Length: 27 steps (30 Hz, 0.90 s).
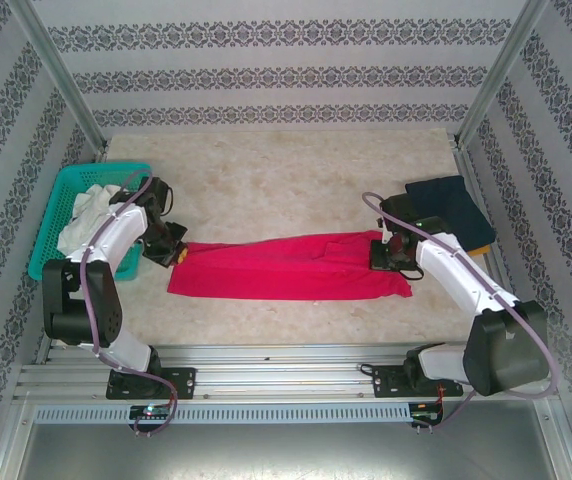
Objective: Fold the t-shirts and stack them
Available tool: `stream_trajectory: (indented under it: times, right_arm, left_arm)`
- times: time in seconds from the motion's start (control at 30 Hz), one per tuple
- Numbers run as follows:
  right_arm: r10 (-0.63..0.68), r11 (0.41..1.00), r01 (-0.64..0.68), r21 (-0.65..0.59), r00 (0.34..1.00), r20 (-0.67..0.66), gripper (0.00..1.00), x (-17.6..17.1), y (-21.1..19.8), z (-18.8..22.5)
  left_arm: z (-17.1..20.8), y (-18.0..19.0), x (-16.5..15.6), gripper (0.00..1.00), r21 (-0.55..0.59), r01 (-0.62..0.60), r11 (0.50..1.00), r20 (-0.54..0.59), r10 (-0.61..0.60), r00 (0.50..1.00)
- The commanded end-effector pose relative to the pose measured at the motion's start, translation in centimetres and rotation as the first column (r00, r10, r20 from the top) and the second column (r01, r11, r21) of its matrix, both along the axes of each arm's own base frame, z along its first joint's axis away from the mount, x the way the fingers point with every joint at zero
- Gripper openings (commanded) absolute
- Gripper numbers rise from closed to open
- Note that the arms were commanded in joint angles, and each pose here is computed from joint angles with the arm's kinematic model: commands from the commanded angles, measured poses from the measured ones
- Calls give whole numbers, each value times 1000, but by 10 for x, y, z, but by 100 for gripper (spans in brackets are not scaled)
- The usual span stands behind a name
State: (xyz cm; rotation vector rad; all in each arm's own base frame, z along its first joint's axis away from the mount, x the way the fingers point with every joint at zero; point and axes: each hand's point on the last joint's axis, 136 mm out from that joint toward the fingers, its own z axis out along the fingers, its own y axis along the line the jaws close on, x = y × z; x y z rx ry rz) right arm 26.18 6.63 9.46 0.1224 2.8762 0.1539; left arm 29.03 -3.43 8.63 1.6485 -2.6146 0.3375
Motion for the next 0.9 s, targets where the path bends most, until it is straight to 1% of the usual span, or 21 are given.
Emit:
stream_trajectory:
  times: [0.0, 0.43, 0.77, 0.87]
  right_arm:
    - [-11, 999, 10, -37, 1000, -29, 0, -3, -4, -12]
    - [-13, 999, 10, -47, 998, -58, 0, -6, -5, -26]
    - [-19, 998, 14, -55, 995, -94, 0, -17, -8, -40]
    - [-22, 998, 17, -52, 995, -102, 0, -20, -8, -42]
  left_arm:
    - [2, -2, -6, 0, -16, -20, 1000, -4, 20, 1000]
    - [9, -7, -28, 0, -21, -16, 1000, -29, 16, 999]
    - [-15, -7, -49, 0, -18, -15, 1000, -93, 13, 996]
    - [-25, -6, -49, 0, -15, -10, 1000, -110, 8, 994]
